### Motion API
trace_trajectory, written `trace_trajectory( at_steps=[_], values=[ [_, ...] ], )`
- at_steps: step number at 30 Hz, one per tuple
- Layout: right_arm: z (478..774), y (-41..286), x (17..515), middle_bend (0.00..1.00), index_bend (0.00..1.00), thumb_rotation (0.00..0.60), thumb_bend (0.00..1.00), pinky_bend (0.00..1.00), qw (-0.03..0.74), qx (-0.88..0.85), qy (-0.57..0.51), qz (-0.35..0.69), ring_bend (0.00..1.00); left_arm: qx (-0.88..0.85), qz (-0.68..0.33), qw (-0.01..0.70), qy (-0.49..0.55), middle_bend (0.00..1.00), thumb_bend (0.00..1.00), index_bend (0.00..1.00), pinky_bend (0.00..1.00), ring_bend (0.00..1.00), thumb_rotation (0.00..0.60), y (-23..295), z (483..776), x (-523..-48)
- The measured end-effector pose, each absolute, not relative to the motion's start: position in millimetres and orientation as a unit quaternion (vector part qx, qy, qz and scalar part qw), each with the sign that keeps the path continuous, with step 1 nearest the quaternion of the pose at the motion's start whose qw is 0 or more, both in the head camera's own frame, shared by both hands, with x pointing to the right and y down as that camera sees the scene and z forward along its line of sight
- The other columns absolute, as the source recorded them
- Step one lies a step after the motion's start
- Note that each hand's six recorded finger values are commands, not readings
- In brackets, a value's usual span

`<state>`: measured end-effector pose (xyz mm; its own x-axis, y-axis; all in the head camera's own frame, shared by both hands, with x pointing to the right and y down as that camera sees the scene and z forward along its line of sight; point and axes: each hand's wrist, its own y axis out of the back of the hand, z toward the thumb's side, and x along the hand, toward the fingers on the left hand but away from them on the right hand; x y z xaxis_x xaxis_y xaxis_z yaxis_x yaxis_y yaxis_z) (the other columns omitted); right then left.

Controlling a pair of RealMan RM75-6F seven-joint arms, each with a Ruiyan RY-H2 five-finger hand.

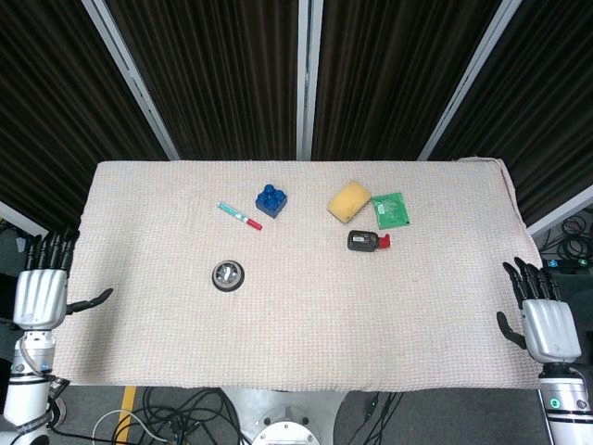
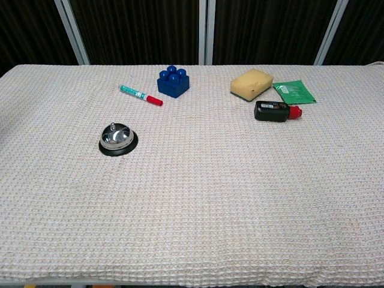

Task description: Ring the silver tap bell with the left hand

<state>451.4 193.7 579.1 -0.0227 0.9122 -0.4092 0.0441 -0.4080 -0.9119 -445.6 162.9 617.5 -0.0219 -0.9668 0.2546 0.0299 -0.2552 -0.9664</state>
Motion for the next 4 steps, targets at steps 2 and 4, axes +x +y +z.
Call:
trace_trajectory(
  at_steps=[2,4],
  values=[
    [579.2,194.3,449.2,0.0,0.0,0.6,0.29,0.0,0.368,-0.597,-0.4,0.59,0.0,-0.543,-0.583,0.428,0.426,0.0,0.0,0.0,0.0,0.0,0.333,168.7,615.2,-453.9],
    [579.2,195.0,447.8,0.0,0.0,0.6,0.3,0.0,0.369,-0.598,-0.399,0.59,0.0,-0.54,-0.589,0.424,0.426,0.0,0.0,0.0,0.0,0.0,0.331,172.2,613.3,-459.0]
  ],
)
